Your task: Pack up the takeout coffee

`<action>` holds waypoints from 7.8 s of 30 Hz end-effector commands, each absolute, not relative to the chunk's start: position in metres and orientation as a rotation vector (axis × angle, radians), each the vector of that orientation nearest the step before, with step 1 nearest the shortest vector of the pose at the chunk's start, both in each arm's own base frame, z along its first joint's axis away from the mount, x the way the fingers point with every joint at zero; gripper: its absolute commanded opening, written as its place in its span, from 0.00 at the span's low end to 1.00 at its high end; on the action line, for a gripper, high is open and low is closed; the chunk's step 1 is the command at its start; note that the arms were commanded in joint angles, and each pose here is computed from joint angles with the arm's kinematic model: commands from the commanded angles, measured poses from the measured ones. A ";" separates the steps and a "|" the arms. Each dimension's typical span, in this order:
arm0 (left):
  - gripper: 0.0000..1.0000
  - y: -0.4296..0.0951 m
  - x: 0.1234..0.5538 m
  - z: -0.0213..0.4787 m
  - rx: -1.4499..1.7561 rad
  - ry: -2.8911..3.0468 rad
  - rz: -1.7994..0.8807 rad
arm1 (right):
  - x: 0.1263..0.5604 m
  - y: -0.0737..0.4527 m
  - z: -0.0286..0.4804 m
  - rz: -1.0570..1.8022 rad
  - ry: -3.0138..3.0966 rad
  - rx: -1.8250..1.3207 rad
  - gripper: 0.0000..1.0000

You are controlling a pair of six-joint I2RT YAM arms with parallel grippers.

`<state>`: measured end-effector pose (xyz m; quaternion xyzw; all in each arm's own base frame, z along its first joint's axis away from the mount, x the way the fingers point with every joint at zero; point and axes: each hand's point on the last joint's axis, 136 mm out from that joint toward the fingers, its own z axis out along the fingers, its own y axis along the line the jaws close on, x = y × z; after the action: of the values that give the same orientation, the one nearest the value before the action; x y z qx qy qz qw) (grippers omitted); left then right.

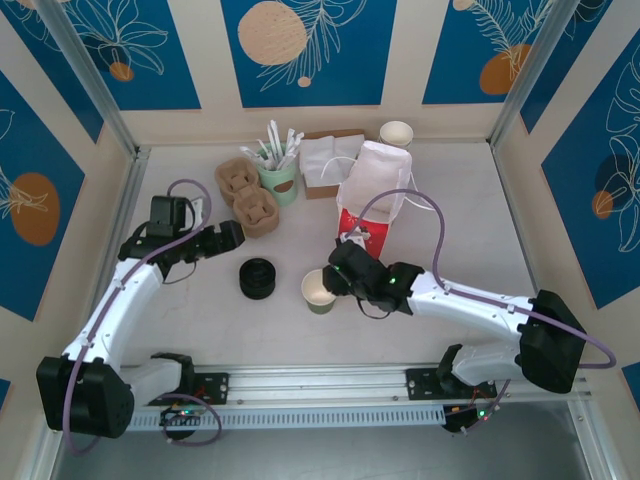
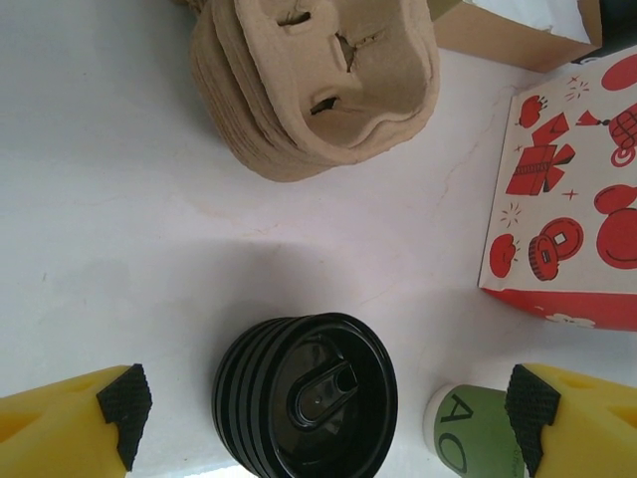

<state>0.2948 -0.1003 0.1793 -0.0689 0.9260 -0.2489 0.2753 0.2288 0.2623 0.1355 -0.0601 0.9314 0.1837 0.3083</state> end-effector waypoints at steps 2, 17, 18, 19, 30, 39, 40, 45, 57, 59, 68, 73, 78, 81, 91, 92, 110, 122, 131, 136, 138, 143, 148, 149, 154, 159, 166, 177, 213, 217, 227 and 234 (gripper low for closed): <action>0.91 -0.108 0.285 0.187 -0.118 2.505 -0.658 | 0.233 0.261 0.169 0.488 2.406 -0.156 0.42; 0.70 -0.113 0.268 0.145 0.020 2.671 -0.354 | 0.224 0.257 0.230 0.647 2.331 -0.163 0.45; 0.68 -0.114 0.268 0.143 0.025 2.680 -0.340 | 0.224 0.256 0.230 0.655 2.332 -0.158 0.45; 0.68 -0.115 0.269 0.140 0.034 2.687 -0.326 | 0.223 0.256 0.230 0.668 2.334 -0.153 0.44; 0.49 -0.123 0.278 0.115 0.099 2.753 -0.179 | 0.223 0.237 0.227 0.704 2.346 -0.080 0.44; 0.38 -0.128 0.280 0.102 0.139 2.784 -0.116 | 0.225 0.230 0.224 0.689 2.351 -0.065 0.44; 0.38 -0.129 0.280 0.101 0.142 2.786 -0.108 | 0.225 0.229 0.223 0.685 2.355 -0.065 0.44; 0.37 -0.128 0.280 0.095 0.158 2.799 -0.073 | 0.225 0.227 0.221 0.676 2.357 -0.062 0.44; 0.24 -0.129 0.281 0.090 0.187 2.811 -0.025 | 0.226 0.222 0.220 0.663 2.360 -0.052 0.44; 0.22 -0.130 0.281 0.090 0.187 2.808 -0.023 | 0.226 0.221 0.220 0.661 2.361 -0.051 0.43; 0.16 -0.131 0.282 0.094 0.199 2.797 -0.008 | 0.226 0.217 0.223 0.661 2.354 -0.043 0.43; 0.15 -0.132 0.282 0.097 0.204 2.791 -0.002 | 0.226 0.216 0.227 0.667 2.343 -0.042 0.43; 0.14 -0.133 0.282 0.106 0.208 2.773 -0.001 | 0.226 0.218 0.231 0.693 2.340 -0.040 0.43; 0.13 -0.133 0.283 0.117 0.209 2.746 0.000 | 0.225 0.222 0.235 0.730 2.338 -0.032 0.43; 0.13 -0.139 0.278 0.169 0.221 2.622 -0.085 | 0.216 0.254 0.256 0.880 2.330 -0.074 0.43; 0.13 -0.140 0.278 0.174 0.220 2.613 -0.094 | 0.215 0.259 0.259 0.893 2.327 -0.081 0.44; 0.13 -0.163 0.260 0.231 0.231 2.486 -0.292 | 0.217 0.333 0.280 1.033 2.374 -0.177 0.49; 0.13 -0.180 0.255 0.245 0.241 2.449 -0.393 | 0.229 0.361 0.270 1.048 2.415 -0.174 0.55; 0.13 -0.186 0.253 0.249 0.248 2.441 -0.427 | 0.235 0.359 0.258 1.012 2.438 -0.129 0.56; 0.13 -0.190 0.252 0.251 0.256 2.434 -0.441 | 0.238 0.361 0.253 1.007 2.453 -0.123 0.55; 0.13 -0.191 0.252 0.252 0.259 2.432 -0.448 | 0.239 0.362 0.253 1.007 2.453 -0.120 0.54; 0.13 -0.193 0.250 0.255 0.263 2.421 -0.458 | 0.242 0.363 0.250 1.009 2.457 -0.111 0.50; 0.13 -0.194 0.249 0.256 0.277 2.417 -0.461 | 0.245 0.364 0.251 1.019 2.458 -0.108 0.30; 0.13 -0.195 0.248 0.256 0.284 2.415 -0.462 | 0.245 0.363 0.251 1.020 2.459 -0.107 0.26; 0.21 -0.199 0.244 0.264 0.348 2.371 -0.500 | 0.245 0.356 0.252 1.011 2.477 -0.093 0.12; 0.41 -0.202 0.238 0.291 0.449 2.247 -0.546 | 0.244 0.339 0.255 0.985 2.497 -0.077 0.06; 0.58 -0.211 0.216 0.330 0.737 1.967 -0.600 | 0.232 0.308 0.265 0.959 2.565 -0.080 0.05; 0.56 -0.235 0.169 0.365 1.093 1.541 -0.698 | 0.202 0.263 0.280 0.979 2.710 -0.080 0.05; 0.55 -0.314 0.149 0.311 1.687 1.117 -0.214 | 0.170 0.227 0.270 1.165 2.920 0.046 0.05; 0.55 -0.314 0.152 0.307 1.696 1.120 -0.188 | 0.169 0.227 0.270 1.169 2.920 0.046 0.05; 0.48 -0.317 0.158 0.304 1.699 1.131 -0.154 | 0.165 0.228 0.270 1.190 2.927 0.053 0.05; 0.41 -0.319 0.161 0.304 1.692 1.133 -0.149 | 0.163 0.228 0.268 1.206 2.933 0.059 0.05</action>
<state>0.1607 -0.3158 0.2969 0.7074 0.4813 -0.0669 0.5133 0.1743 0.2276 0.2650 0.0220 0.9304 0.3657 0.0032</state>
